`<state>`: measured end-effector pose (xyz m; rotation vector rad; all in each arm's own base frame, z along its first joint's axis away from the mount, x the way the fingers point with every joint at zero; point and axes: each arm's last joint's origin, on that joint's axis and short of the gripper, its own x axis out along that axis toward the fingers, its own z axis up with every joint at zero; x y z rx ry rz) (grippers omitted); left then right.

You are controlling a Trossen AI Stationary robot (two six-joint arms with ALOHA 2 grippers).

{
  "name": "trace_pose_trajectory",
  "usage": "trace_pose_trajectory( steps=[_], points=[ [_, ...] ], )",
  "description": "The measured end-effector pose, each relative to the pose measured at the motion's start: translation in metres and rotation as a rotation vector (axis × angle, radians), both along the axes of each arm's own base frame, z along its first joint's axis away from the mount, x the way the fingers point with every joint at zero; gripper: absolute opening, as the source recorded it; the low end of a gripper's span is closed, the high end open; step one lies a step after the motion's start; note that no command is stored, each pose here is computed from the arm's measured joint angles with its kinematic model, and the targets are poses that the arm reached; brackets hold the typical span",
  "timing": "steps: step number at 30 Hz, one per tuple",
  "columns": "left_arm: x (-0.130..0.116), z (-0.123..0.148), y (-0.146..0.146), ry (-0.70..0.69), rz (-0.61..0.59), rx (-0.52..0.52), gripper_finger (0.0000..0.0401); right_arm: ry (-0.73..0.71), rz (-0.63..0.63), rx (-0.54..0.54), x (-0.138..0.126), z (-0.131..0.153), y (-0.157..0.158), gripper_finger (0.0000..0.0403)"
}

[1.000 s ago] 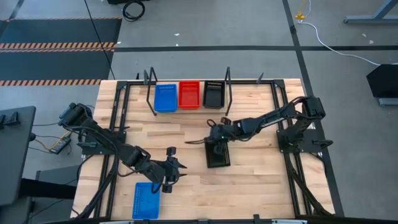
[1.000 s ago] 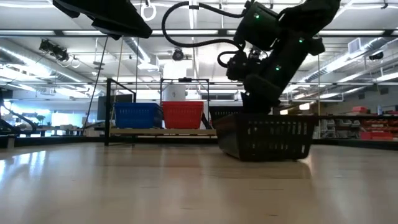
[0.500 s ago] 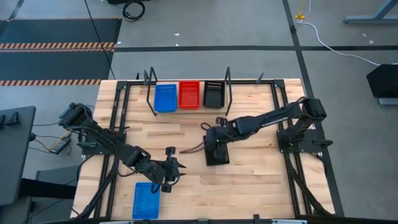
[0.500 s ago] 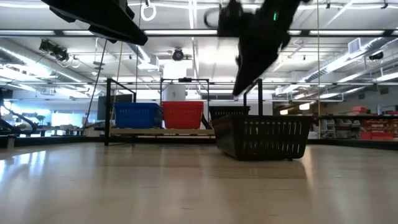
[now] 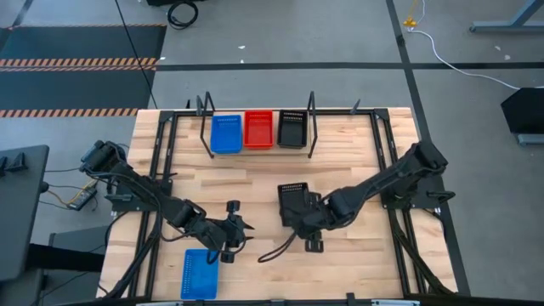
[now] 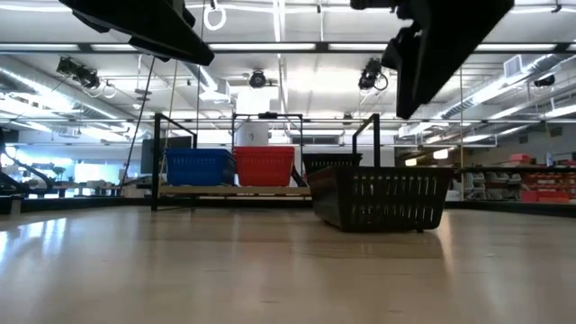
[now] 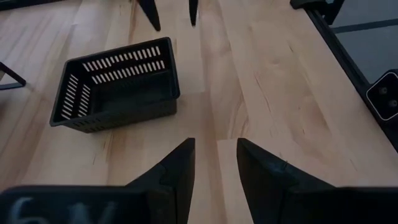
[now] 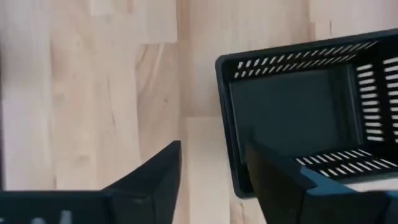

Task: Stack baskets on shelf by color
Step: Stack the black basket on top of the stacked black basket on the shelf

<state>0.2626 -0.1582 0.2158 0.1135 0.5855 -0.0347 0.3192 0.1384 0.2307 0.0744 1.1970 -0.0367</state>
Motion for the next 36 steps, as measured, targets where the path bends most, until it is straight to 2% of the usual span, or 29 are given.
trace_pose_trajectory(
  steps=[4, 8, 15, 18, 21, 29, 31, 36],
  points=[
    [0.000, 0.000, 0.000, 0.002, 0.001, -0.001, 0.0124, 0.005, 0.004, -0.024, 0.009, -0.016, 0.004, 0.0226],
    [0.000, 0.000, 0.000, 0.006, 0.007, -0.009, 0.0124, 0.070, 0.005, -0.058, 0.018, -0.040, 0.000, 0.0248],
    [-0.001, -0.001, 0.000, 0.013, 0.007, -0.005, 0.0122, 0.166, 0.029, -0.116, 0.029, -0.075, -0.008, 0.0240],
    [-0.001, -0.001, 0.000, 0.013, 0.008, -0.005, 0.0122, 0.208, 0.028, -0.130, 0.032, -0.090, -0.012, 0.0219],
    [-0.001, -0.001, 0.000, 0.014, 0.008, -0.004, 0.0121, 0.217, 0.035, -0.121, 0.034, -0.093, -0.013, 0.0180],
    [-0.001, -0.001, 0.000, 0.016, 0.007, -0.002, 0.0119, 0.177, 0.035, -0.100, 0.033, -0.080, -0.015, 0.0023],
    [-0.001, -0.001, 0.000, 0.016, 0.007, -0.003, 0.0119, 0.160, 0.044, -0.102, 0.033, -0.073, -0.018, 0.0011],
    [-0.001, -0.001, 0.000, 0.016, 0.008, -0.002, 0.0119, 0.081, 0.035, -0.105, 0.032, -0.045, -0.032, 0.0022]
  ],
)
